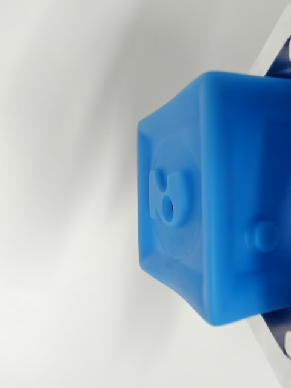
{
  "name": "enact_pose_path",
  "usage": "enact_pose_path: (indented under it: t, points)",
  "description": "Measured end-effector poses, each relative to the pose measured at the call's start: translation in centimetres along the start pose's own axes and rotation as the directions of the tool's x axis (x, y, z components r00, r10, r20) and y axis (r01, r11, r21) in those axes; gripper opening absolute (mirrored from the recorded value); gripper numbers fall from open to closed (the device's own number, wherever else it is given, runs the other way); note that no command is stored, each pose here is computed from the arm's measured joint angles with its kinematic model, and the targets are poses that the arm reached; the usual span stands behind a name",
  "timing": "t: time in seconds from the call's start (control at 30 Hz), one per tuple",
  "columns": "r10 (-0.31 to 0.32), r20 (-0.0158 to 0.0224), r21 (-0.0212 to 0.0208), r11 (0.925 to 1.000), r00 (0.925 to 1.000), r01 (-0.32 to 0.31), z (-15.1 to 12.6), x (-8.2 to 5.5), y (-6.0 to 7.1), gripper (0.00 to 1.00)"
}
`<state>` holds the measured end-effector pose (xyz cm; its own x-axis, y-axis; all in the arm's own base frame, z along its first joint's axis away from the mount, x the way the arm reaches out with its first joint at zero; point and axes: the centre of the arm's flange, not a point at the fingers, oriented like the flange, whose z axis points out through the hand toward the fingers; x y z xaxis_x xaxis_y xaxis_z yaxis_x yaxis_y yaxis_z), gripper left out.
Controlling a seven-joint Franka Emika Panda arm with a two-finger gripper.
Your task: Stack cube
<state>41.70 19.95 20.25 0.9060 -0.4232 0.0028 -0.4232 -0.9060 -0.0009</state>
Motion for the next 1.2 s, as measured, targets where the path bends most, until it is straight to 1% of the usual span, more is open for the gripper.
enact_pose_path:
  t: [0.23, 0.27, 0.37, 0.5, 0.57, 0.6, 0.63, 0.73, 0.87, 0.97, 1.1, 1.2]
  points:
    - [0.001, -0.0005, -0.0001, 1.0000, 1.0000, -0.001, -2.1, 0.0, 0.0, 0.00]
    - [0.001, -0.0012, 0.0006, 1.0000, 1.0000, -0.001, -2.5, 0.1, 0.0, 0.00]
    - [0.001, -0.0013, 0.0012, 1.0000, 1.0000, -0.001, -3.4, 0.1, 0.0, 0.00]
    - [0.001, -0.0020, 0.0004, 1.0000, 1.0000, -0.001, -4.7, 0.1, 0.1, 0.00]
    - [-0.001, -0.0042, 0.0024, 1.0000, 1.0000, 0.001, -5.2, 0.1, 0.1, 0.00]
    - [-0.002, -0.0046, 0.0030, 1.0000, 1.0000, 0.002, -5.3, 0.1, 0.2, 0.00]
    - [-0.002, -0.0041, 0.0027, 1.0000, 1.0000, 0.002, -5.3, 0.2, 0.3, 0.00]
    - [0.000, -0.0007, -0.0009, 1.0000, 1.0000, 0.000, -5.1, 0.6, 0.8, 0.00]
    - [0.002, 0.0014, -0.0030, 1.0000, 1.0000, -0.002, -5.0, 1.0, 1.4, 0.00]
    - [0.004, 0.0013, -0.0029, 1.0000, 1.0000, -0.004, -5.0, 1.3, 1.8, 0.00]
    - [0.006, 0.0006, -0.0018, 1.0000, 1.0000, -0.006, -5.1, 1.8, 2.4, 0.00]
    - [0.007, 0.0008, -0.0019, 1.0000, 1.0000, -0.007, -5.2, 2.1, 2.8, 0.00]
